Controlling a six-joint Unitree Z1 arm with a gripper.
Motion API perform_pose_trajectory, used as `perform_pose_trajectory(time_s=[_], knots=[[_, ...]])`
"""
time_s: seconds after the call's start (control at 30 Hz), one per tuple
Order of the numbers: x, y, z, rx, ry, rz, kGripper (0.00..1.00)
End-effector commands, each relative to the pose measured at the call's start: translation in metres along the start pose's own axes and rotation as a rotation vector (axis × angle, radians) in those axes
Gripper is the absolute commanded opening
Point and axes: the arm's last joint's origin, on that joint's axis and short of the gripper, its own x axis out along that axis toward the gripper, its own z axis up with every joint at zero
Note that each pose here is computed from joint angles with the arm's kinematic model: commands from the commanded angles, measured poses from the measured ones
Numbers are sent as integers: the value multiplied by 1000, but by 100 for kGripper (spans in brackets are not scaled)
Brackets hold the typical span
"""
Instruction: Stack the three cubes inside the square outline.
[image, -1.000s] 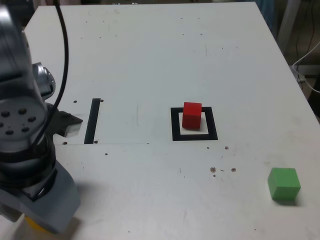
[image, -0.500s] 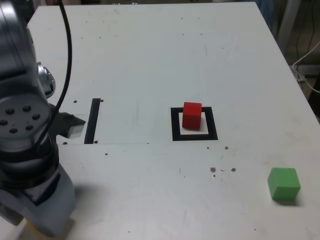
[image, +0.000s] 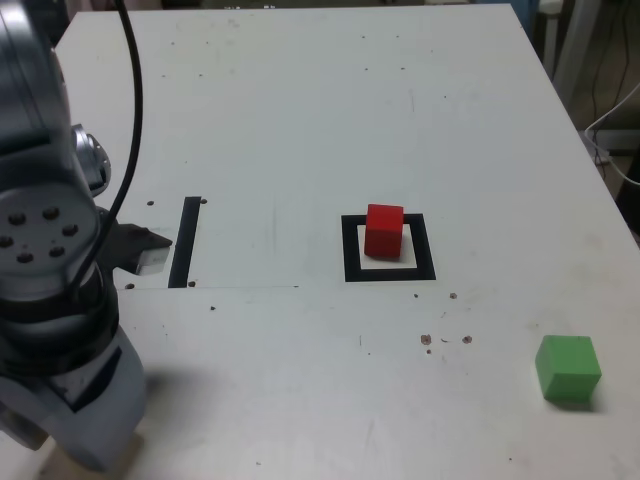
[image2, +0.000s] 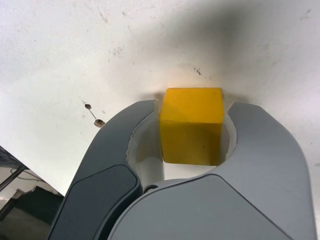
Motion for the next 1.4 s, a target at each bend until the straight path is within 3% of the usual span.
perform_pose_trajectory(time_s=[0.0, 0.23, 0.33, 0.53, 0.77, 0.9, 1.07, 1.37], knots=[[-1, 1, 0, -4, -9, 6, 33], [-14, 4, -1, -2, -40, 8, 33], [-21, 12, 1, -12, -31, 23, 33], [-35, 41, 8, -60, 25, 96, 33], [-61, 77, 27, -114, -22, 198, 33], [-80, 103, 38, -143, -27, 252, 33], [-100, 129, 51, -171, -35, 250, 33], [-127, 168, 72, -204, -52, 197, 33]])
